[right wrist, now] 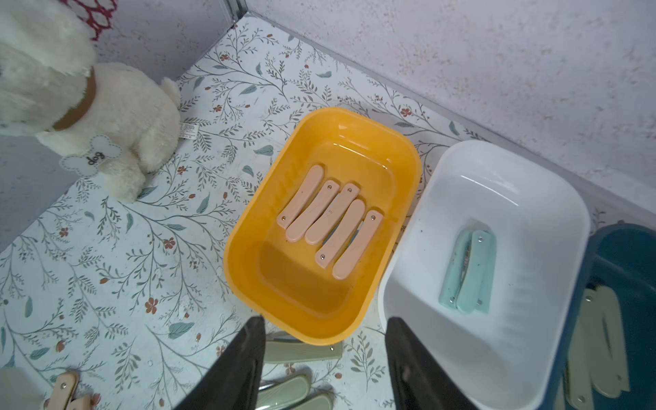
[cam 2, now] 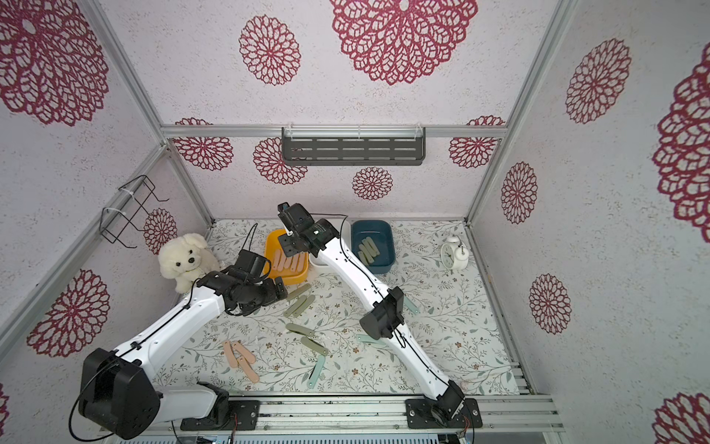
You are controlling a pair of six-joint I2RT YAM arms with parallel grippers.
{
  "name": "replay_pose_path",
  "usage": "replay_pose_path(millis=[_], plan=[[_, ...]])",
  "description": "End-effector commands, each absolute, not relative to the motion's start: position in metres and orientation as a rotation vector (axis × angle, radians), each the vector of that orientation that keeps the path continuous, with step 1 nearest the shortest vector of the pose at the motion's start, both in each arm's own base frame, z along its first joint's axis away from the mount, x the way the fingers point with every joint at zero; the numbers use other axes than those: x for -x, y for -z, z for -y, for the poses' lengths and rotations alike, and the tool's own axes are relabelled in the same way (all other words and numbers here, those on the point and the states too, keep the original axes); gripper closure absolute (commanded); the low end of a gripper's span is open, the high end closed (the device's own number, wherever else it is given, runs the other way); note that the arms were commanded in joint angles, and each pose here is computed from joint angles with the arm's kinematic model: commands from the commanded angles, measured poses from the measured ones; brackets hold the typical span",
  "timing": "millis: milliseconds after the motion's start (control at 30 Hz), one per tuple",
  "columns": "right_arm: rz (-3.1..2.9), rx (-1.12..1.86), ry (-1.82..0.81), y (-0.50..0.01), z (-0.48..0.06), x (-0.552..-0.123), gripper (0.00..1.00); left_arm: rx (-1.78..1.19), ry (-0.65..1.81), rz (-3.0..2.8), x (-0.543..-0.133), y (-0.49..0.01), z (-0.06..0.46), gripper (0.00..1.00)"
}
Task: Place the fruit knives into the storage box by color
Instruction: Pick up the fruit knife from the center of the board.
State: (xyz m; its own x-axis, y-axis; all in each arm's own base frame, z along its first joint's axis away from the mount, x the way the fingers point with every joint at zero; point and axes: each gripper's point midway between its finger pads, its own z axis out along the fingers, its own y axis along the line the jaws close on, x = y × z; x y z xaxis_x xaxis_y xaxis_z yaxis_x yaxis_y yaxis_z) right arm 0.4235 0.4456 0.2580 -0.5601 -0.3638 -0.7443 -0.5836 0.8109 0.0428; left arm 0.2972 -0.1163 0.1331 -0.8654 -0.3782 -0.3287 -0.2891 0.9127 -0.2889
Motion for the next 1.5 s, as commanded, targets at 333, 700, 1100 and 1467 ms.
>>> replay_pose_path(millis=[333, 700, 1100, 1467], plan=[[-2.22, 0.602, -0.089, -0.335, -0.354, -0.381, 0.35, 0.459, 0.386, -2.583, -0.296, -0.171, 0.136, 0.03], [-2.051, 0.426, -0.148, -0.395, -0.244, -0.357, 0.26, 0.441, 0.404, -2.543, -0.286, -0.187, 0.145, 0.03], [-2.392, 0.139, -0.199, -0.191, -0.147, -0.289, 0.25, 0.325, 0.433, -2.617, -0.275, -0.168, 0.185, 0.03], [-2.592, 0.013, -0.207, -0.084, -0.122, -0.258, 0.26, 0.201, 0.469, -2.708, -0.264, -0.131, 0.212, 0.03]])
